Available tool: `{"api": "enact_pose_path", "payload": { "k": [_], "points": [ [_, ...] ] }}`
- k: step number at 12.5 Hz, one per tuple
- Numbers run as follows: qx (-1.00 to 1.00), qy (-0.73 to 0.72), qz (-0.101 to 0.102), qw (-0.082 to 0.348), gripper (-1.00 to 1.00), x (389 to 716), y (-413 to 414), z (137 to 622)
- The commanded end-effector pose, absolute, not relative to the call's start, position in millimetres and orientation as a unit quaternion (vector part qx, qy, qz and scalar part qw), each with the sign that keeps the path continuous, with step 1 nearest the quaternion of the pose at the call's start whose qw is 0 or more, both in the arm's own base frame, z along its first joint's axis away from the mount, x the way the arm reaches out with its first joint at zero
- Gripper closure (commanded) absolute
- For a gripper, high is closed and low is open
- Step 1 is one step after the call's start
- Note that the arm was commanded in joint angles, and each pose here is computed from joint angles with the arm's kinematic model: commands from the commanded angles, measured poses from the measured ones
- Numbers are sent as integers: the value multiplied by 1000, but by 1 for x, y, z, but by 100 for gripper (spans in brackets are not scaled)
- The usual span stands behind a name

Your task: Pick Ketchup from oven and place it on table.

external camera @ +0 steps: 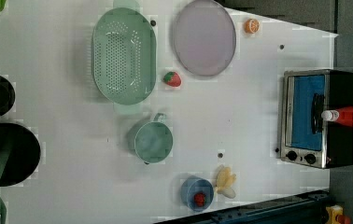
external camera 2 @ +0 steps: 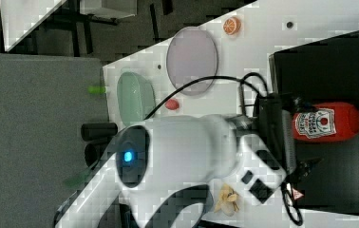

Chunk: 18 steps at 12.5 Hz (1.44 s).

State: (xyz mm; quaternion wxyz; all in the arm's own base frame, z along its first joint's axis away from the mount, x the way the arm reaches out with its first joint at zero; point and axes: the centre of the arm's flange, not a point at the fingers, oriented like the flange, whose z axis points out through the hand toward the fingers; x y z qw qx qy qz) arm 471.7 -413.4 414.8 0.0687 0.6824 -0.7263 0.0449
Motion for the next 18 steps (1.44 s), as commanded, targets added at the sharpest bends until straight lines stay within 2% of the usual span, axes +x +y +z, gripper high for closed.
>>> {"api": "enact_pose_path", "payload": {
  "k": [1, 2, 4, 7, 8, 9, 11, 12, 14, 16, 18],
  "points": [
    [660, -751, 36, 20, -100, 478, -406, 399],
    [658, -752, 38, 22, -100, 479, -408, 392],
    [658, -751, 56, 28, -100, 484, -412, 383],
    [654, -754, 41, 32, -100, 479, -411, 362],
    [651, -757, 45, 29, -100, 479, -412, 359],
    [649, -759, 45, 26, -92, 479, -412, 357],
    [649, -759, 49, 24, -43, 479, -411, 355],
    [648, -759, 50, 25, -27, 479, -412, 357],
    [649, -759, 55, 23, -27, 481, -413, 362],
    [655, -752, 75, 17, -27, 491, -411, 386],
    [677, -728, 107, 9, -27, 509, -401, 431]
  ]
}}
